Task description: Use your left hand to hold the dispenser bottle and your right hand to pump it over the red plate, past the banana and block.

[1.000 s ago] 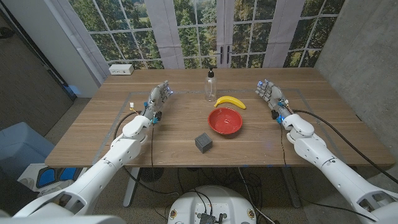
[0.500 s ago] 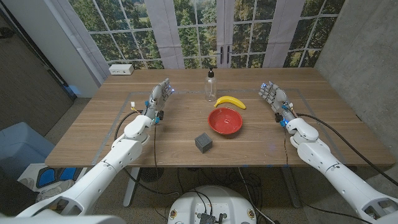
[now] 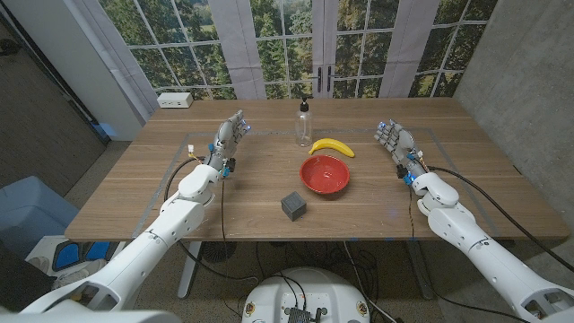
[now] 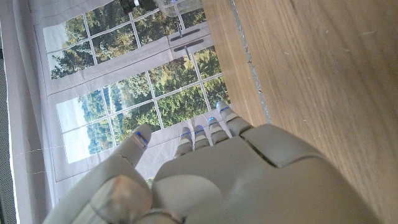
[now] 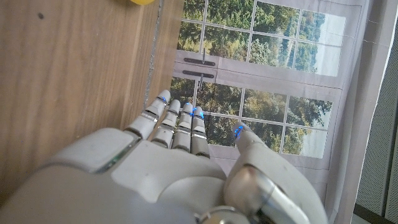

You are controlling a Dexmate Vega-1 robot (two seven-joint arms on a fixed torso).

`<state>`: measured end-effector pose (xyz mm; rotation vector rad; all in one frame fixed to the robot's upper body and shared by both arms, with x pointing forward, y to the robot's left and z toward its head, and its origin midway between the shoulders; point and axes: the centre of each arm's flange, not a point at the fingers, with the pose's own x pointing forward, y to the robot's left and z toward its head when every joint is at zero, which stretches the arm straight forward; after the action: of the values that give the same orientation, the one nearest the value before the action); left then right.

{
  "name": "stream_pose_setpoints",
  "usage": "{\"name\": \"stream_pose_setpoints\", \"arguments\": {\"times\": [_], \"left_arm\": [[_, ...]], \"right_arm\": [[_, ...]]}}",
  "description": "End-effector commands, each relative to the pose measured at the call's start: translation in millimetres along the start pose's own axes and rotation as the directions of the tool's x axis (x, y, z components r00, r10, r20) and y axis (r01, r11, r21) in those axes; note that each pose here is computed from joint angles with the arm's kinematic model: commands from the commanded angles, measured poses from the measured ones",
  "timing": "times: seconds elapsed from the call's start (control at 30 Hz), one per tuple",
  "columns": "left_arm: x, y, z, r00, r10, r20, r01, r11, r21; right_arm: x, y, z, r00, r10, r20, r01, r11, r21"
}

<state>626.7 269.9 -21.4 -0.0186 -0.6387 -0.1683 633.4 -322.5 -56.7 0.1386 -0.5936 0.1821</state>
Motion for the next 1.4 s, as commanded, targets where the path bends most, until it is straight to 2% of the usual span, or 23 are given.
{"name": "stream_pose_setpoints", "arguments": {"times": [0.03,0.13,0.27,0.5,0.6,0.67,1.07,1.23,1.4], "left_arm": [[0.7,-2.7,2.7,1.000,0.001,-0.002,-0.001,0.998,0.067],[3.3,-2.5,4.0,0.999,-0.031,-0.018,0.033,0.994,0.102],[8.3,-1.9,10.0,0.999,-0.023,-0.048,0.031,0.982,0.187],[17.4,-0.2,25.5,0.999,0.004,-0.047,0.014,0.923,0.384],[21.2,0.3,26.8,0.999,0.007,-0.037,0.008,0.919,0.394],[24.4,1.4,25.2,0.999,-0.009,-0.034,0.021,0.931,0.365],[37.2,-0.1,27.0,0.999,0.004,-0.043,0.016,0.884,0.468],[47.1,5.8,28.2,0.999,-0.008,-0.043,0.027,0.889,0.457],[56.2,8.4,30.4,0.999,-0.015,-0.047,0.036,0.877,0.480]], "right_arm": [[-1.1,-0.9,-0.8,1.000,-0.007,-0.009,0.007,1.000,-0.012],[-1.2,-1.6,-0.9,1.000,-0.006,-0.007,0.006,1.000,-0.007],[0.3,-1.3,0.4,1.000,-0.001,-0.007,0.001,1.000,-0.012],[2.2,-2.3,2.0,1.000,-0.007,0.000,0.007,1.000,-0.012],[3.3,-3.1,2.4,1.000,-0.008,0.000,0.008,1.000,-0.017],[4.2,-4.0,2.1,1.000,-0.005,0.000,0.005,1.000,-0.012],[9.5,-2.5,1.5,1.000,-0.003,-0.003,0.003,1.000,-0.019],[11.2,-1.0,2.6,1.000,-0.002,0.001,0.002,1.000,-0.025],[10.9,-1.0,3.7,1.000,-0.012,0.003,0.012,1.000,-0.027]]}}
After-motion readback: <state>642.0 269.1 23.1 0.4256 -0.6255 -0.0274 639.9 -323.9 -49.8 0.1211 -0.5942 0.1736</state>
